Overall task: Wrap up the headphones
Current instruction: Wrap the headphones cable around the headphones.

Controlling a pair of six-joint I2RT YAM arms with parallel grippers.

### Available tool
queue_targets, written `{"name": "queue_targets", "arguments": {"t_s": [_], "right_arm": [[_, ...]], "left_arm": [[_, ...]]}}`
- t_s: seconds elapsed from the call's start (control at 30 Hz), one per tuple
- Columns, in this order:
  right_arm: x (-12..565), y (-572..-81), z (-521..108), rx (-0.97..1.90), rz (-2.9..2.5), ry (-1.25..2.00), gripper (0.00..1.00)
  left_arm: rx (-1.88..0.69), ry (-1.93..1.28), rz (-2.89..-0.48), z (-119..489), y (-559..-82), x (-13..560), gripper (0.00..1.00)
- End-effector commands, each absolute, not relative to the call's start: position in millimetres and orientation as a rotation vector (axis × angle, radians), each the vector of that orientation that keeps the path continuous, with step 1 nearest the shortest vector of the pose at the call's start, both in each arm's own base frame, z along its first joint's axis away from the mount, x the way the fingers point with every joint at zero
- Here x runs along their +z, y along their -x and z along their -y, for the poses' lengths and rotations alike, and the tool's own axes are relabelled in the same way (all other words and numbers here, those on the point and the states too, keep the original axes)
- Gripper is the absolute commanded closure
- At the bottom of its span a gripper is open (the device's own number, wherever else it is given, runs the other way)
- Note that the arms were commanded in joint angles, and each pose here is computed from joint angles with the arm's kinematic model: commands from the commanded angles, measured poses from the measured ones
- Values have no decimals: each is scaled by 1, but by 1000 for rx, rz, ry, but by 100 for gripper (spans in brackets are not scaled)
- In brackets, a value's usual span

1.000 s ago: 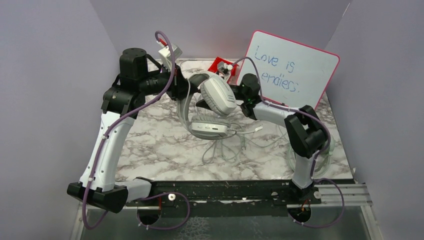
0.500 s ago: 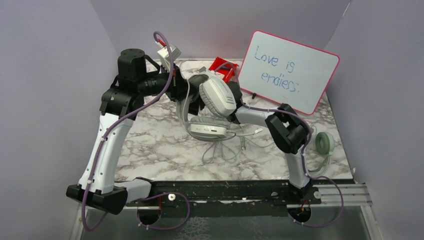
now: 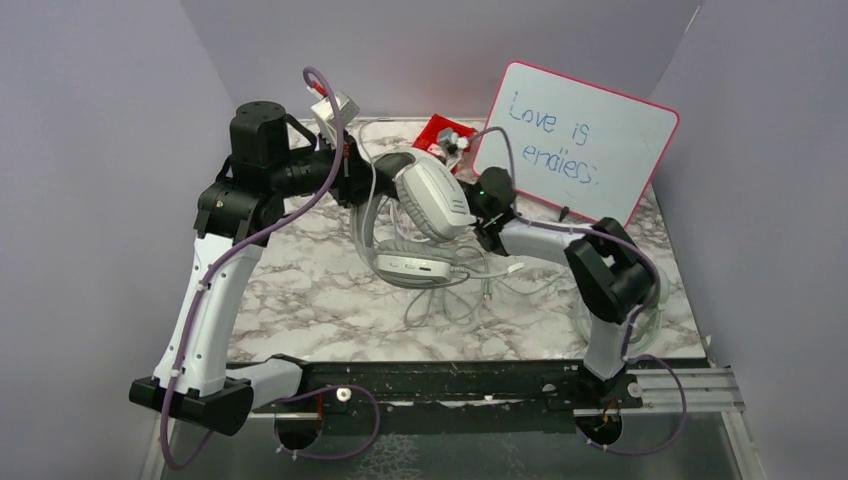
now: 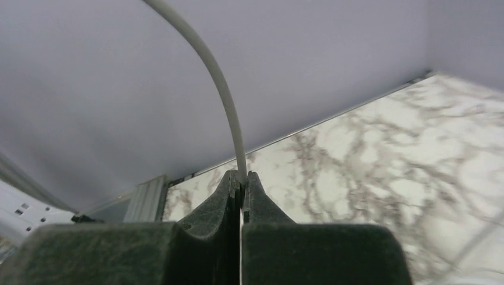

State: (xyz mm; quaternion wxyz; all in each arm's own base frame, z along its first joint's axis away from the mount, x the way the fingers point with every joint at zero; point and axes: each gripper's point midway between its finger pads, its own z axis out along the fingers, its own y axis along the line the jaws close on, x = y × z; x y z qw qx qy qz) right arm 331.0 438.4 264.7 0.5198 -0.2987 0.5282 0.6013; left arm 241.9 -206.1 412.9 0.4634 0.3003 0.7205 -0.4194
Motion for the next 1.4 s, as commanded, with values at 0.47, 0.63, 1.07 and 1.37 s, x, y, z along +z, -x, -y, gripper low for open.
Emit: {"name": "queue_targets", "arguments": {"t_s": [0.47, 0.63, 1.07, 1.37], "right_arm": [[410, -372, -260, 941, -1244, 491, 100], [398, -392, -257, 928, -1356, 492, 100], [306, -399, -290, 1157, -1526, 525, 100], [273, -351, -343, 1417, -1568, 649, 93]], "left_arm": [[-746, -629, -1970, 177, -264, 360, 100], [-807, -682, -1918, 184, -253, 370, 100], [-927, -672, -1743, 198, -240, 427, 100], [-1014, -440, -1580, 204, -266, 491, 100]]}}
